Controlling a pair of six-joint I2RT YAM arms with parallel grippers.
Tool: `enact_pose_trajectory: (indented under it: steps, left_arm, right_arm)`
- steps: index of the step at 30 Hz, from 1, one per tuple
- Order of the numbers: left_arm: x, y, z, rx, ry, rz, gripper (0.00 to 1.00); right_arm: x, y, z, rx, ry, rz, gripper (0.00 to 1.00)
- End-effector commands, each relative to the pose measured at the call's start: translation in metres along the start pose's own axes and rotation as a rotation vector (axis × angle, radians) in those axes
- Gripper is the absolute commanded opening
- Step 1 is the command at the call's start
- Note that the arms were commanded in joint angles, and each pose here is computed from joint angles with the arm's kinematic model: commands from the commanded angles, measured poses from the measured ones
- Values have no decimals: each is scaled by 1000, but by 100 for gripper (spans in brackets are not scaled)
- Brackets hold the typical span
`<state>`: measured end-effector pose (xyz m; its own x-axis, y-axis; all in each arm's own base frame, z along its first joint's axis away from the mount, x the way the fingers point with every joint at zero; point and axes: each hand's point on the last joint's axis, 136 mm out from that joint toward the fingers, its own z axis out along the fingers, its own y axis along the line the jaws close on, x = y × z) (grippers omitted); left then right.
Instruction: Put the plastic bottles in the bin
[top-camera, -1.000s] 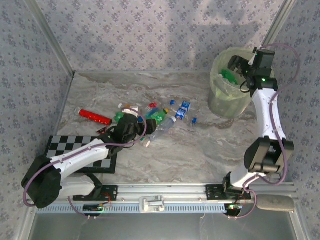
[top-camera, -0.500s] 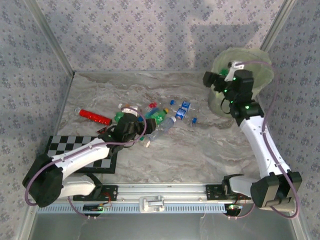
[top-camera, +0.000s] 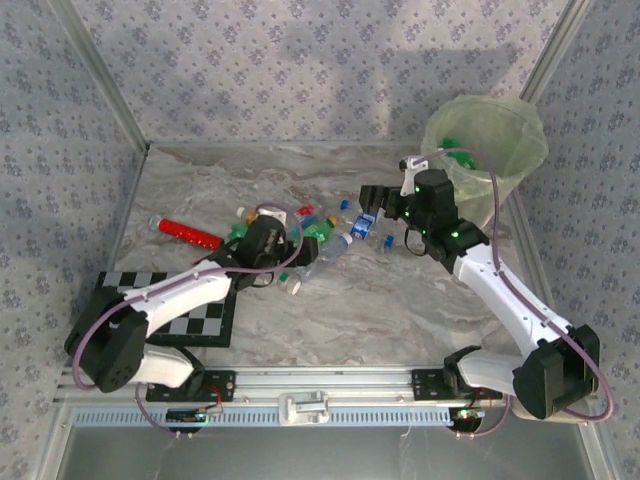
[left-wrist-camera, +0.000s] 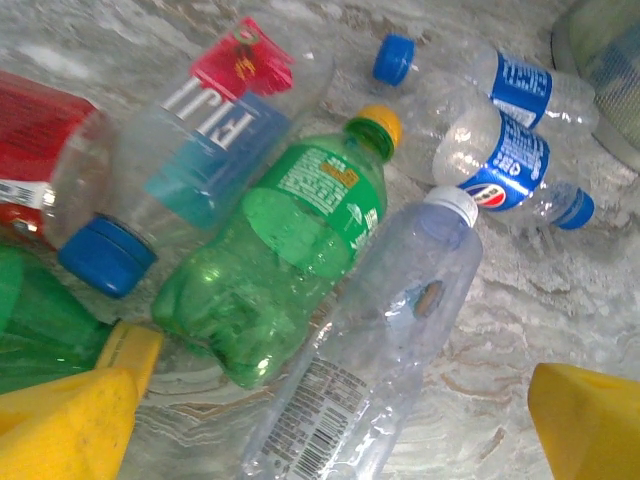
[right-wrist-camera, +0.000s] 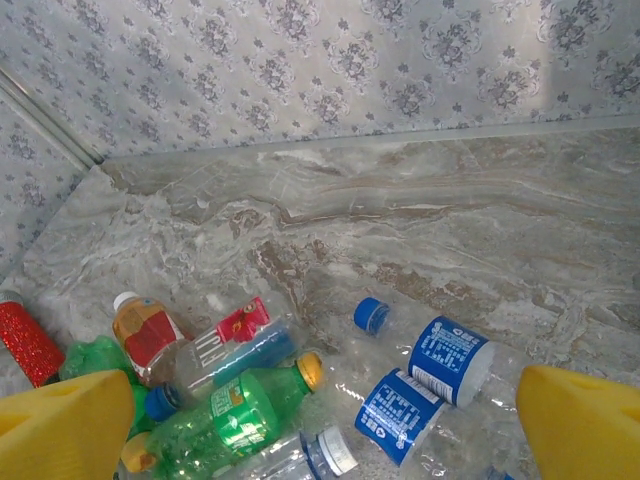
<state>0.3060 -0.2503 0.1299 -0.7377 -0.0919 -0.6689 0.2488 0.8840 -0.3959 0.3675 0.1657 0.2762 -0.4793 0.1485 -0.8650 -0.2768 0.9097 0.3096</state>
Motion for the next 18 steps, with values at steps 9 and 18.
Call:
enact_pose_trajectory:
  steps: [9,18]
  left_arm:
    - [35,-12,31,5,206,58,99]
    - [52,-26,43,-15,272,130,99]
  right_arm:
    - [15,1,15,-11,19,-27,100]
    - [29,10,27,-23,85,-60,100]
